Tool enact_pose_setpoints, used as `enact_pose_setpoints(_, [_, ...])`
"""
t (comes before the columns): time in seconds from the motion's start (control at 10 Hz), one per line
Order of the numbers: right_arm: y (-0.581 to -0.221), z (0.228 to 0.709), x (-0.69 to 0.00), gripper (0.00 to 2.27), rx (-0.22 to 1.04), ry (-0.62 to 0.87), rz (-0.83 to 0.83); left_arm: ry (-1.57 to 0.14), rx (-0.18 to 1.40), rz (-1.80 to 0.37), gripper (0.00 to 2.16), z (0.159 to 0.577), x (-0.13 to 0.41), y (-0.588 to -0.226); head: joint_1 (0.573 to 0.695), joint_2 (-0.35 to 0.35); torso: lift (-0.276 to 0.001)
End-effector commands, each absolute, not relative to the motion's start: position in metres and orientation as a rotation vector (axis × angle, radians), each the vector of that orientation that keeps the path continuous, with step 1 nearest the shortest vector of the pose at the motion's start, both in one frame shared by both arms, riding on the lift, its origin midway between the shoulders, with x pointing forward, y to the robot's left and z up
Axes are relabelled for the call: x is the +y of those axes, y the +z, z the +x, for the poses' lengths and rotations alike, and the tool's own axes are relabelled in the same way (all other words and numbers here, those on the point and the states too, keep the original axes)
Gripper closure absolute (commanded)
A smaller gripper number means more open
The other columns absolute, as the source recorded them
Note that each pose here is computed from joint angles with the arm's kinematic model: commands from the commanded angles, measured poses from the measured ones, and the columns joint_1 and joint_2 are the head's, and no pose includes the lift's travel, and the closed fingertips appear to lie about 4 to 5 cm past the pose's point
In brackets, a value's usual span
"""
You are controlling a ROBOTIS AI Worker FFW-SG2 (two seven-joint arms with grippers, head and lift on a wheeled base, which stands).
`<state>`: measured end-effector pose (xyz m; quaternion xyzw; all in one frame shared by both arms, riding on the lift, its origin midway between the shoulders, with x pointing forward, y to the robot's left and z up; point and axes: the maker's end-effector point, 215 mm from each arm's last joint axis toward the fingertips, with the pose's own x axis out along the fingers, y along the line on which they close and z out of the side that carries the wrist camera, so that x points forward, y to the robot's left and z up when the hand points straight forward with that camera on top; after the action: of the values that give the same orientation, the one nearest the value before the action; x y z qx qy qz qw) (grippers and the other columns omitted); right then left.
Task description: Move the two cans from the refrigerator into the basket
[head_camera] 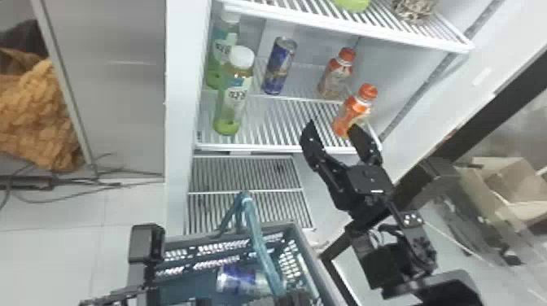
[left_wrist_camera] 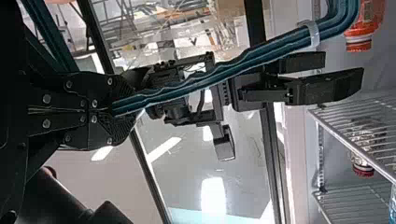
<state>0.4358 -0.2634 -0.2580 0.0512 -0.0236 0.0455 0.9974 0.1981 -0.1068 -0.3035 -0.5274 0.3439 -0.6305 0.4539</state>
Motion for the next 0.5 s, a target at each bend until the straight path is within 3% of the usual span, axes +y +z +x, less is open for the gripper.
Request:
enact_pose_setpoints(0.0, [-0.26,0.446,-0.264,0.2,-0.069,0.091,0.104,-1.557,0.848,-1.305,1.18,0.199,-0.107,-0.303,0.695,-0.35,-0.276])
enact_pose_setpoints(0.4, [-0.282,0.477,-0.268,0.2,-0.066,0.085,0.073,-1.559,0.852,-1.297,1.18,0.198,-0.107,-0.304,0.695,-0.35,-0.276])
